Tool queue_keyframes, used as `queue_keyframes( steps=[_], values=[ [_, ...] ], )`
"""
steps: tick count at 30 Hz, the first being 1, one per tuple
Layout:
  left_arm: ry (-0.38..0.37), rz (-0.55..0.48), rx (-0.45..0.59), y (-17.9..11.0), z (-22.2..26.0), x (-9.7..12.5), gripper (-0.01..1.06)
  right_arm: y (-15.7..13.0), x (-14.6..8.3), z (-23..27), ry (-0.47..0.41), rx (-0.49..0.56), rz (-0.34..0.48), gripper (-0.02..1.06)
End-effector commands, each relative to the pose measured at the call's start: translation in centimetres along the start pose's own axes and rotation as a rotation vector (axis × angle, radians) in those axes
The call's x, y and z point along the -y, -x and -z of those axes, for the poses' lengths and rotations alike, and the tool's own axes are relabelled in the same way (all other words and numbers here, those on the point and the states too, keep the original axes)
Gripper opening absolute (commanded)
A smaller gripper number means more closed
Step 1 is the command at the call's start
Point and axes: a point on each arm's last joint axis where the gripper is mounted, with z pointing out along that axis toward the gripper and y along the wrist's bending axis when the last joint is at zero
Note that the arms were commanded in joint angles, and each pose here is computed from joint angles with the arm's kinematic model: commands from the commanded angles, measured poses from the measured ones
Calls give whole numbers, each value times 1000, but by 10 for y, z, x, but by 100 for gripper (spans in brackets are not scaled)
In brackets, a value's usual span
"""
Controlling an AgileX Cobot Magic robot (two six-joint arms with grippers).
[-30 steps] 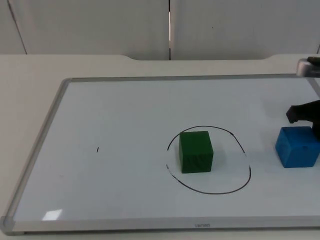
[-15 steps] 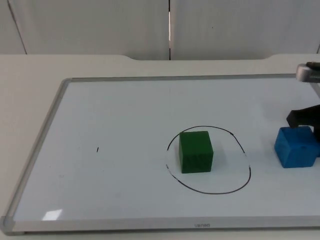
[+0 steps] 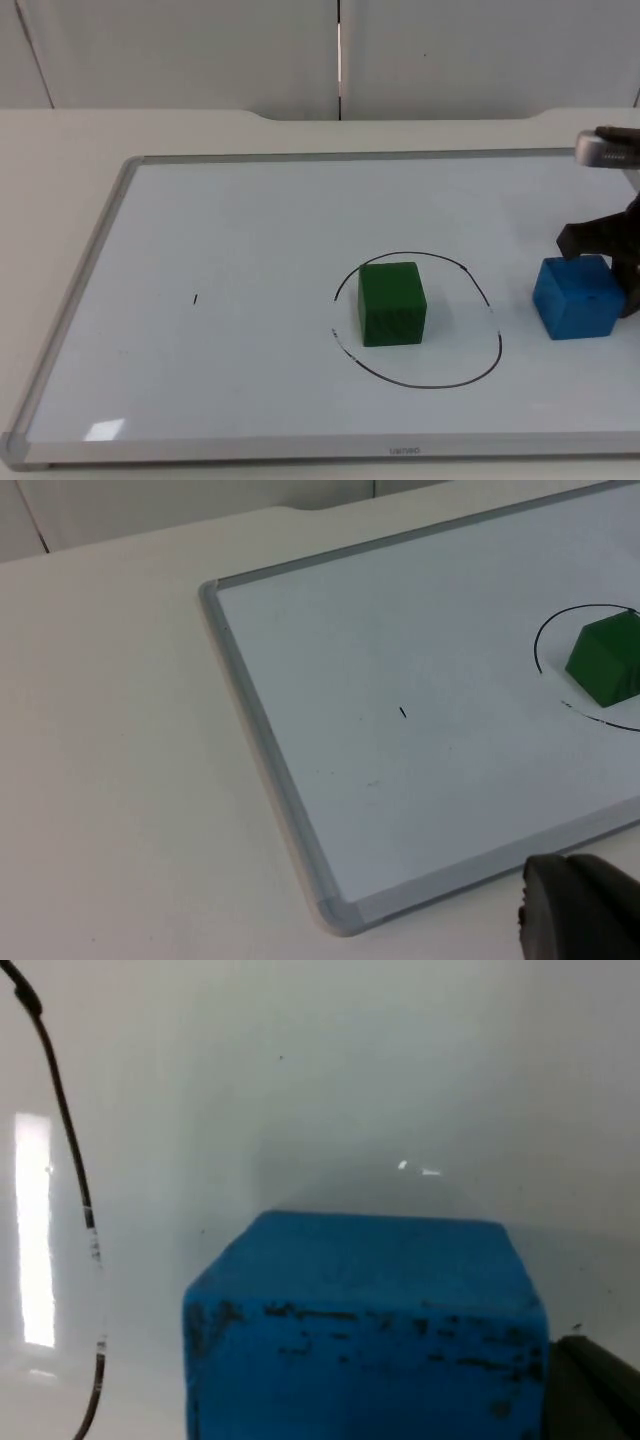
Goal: Push the two cubes into the marked area.
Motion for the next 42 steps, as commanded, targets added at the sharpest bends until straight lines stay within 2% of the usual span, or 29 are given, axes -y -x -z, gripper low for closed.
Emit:
queue_keyframes(
  steps=[1,8,16,19,32,42],
  values=[
    [1,6,-3,-2,-1,0,0,1,-3,1,3,0,3,0],
    [1,6,-3,-2,-1,0,0,1,-5,1,29,0,-31,0],
    [1,6,-3,-2,-1,0,0,1,-22,0,38,21,12,0],
    [1,6,-3,-2,-1,0,0,0,-26,0,41,21,1,0],
    [3,5,-2,-2,-1,0,0,-4,-24,0,24,-22,24,0],
    [3,5,-2,-2,-1,0,0,-5,-41,-2,37,5,65,0]
  ],
)
